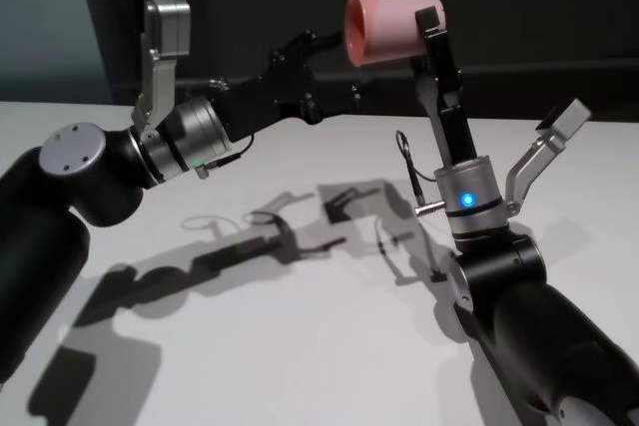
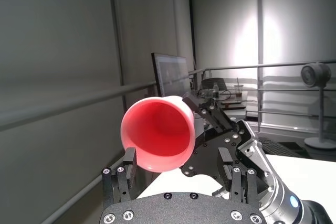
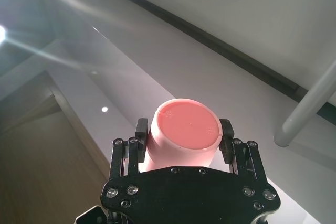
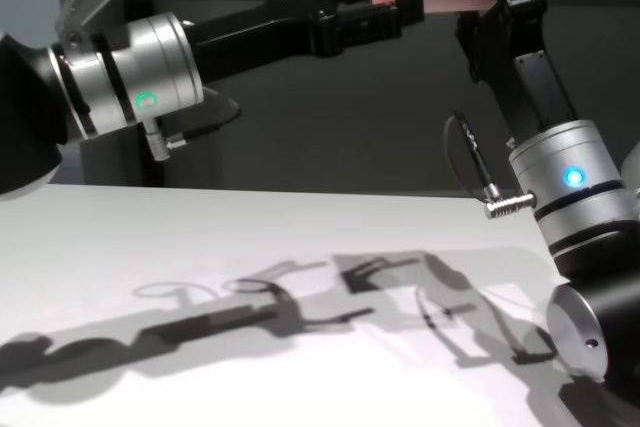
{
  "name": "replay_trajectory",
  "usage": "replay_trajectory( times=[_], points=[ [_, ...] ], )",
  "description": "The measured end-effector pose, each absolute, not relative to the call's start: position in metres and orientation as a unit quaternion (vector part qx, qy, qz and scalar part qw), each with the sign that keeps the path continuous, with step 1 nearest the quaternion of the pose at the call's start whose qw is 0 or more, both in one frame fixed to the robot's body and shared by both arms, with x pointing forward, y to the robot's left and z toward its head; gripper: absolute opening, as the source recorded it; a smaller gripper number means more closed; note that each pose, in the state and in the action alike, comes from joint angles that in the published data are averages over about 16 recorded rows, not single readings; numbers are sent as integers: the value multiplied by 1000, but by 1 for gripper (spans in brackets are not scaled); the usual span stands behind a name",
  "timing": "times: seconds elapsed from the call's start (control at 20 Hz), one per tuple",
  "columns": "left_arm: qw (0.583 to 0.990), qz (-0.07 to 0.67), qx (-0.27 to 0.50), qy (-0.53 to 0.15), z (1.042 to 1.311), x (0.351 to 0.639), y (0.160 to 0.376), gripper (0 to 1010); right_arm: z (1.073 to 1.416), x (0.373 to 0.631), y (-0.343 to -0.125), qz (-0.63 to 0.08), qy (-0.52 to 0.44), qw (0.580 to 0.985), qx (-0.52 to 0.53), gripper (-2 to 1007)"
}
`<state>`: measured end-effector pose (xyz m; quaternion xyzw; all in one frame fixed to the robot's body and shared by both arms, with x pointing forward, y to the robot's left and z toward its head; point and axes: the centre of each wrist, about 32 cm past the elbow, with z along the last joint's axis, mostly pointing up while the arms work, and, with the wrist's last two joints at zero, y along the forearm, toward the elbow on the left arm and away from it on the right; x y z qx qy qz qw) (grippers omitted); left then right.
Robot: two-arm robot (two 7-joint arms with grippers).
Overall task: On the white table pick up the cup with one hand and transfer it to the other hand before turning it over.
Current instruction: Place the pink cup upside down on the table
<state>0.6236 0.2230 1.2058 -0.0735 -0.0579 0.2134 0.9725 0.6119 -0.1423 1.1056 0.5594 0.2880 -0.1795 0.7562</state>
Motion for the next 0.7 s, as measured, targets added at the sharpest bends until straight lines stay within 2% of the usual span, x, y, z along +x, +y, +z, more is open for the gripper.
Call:
replay_trajectory(
  times=[0.35,0.7],
  points=[
    [944,323,-54,-41,1198,588,232,1001,1106,612,-142,-180,288,756,559,786],
    [882,469,-36,-7,1184,545,229,1001,1106,612,-142,-180,288,756,559,786]
  ],
)
